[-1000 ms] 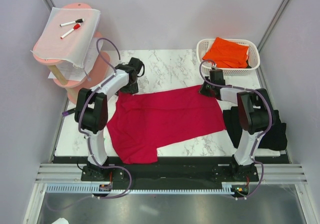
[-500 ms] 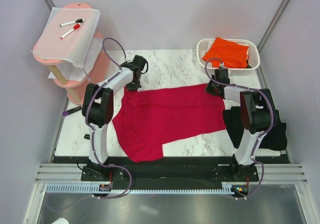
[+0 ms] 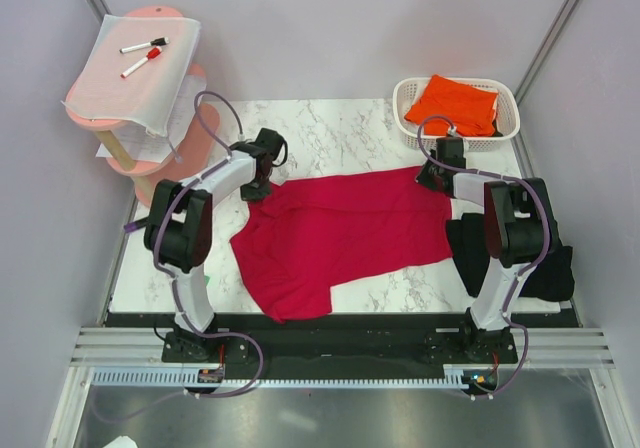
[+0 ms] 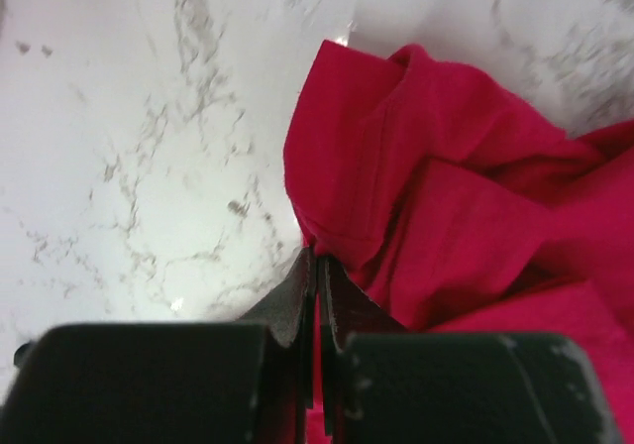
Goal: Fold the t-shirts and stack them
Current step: Fold the flattened tshirt in 1/3 of the way
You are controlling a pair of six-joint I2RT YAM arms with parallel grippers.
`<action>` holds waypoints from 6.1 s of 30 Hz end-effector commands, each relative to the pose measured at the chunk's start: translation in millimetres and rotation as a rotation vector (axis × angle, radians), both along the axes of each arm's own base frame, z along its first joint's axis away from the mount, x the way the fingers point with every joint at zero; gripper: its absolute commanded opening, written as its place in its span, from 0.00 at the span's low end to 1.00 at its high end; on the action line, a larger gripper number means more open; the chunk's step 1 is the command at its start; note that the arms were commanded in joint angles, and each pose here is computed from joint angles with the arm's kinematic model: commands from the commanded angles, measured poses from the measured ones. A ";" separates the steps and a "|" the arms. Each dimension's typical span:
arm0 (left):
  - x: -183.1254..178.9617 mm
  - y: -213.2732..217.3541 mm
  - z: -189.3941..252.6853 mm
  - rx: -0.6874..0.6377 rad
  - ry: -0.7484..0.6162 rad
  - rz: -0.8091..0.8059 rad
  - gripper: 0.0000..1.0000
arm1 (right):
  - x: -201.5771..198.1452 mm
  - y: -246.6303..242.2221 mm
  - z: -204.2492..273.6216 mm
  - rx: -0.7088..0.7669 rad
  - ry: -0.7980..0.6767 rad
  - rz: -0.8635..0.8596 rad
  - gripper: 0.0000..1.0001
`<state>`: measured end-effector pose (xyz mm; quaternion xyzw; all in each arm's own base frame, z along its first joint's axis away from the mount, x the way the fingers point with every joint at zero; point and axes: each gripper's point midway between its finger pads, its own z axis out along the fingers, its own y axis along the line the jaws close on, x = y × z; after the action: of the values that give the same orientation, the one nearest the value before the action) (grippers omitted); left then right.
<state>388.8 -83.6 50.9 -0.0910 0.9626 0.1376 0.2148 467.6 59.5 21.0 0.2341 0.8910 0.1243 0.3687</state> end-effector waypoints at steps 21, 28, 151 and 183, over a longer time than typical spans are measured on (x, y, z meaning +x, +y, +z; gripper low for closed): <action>-48.4 3.3 89.8 -0.019 -0.212 0.073 0.56 | -35.9 -17.5 -40.7 -0.047 0.155 -0.039 0.00; -32.2 -29.3 93.1 -0.049 -0.233 -0.005 0.52 | -35.8 -15.5 -42.1 -0.040 0.159 -0.029 0.00; 111.1 21.2 82.9 0.102 -0.288 0.127 0.88 | 41.7 -13.9 26.9 -0.030 -0.135 0.046 0.46; -82.6 -47.3 -45.5 0.013 0.054 -0.062 0.92 | 14.9 -3.0 29.9 -0.159 -0.021 0.091 0.89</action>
<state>313.1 -127.5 29.4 -0.0261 0.9624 0.1564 0.2208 464.3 56.2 34.1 0.1619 0.9124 0.0698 0.3694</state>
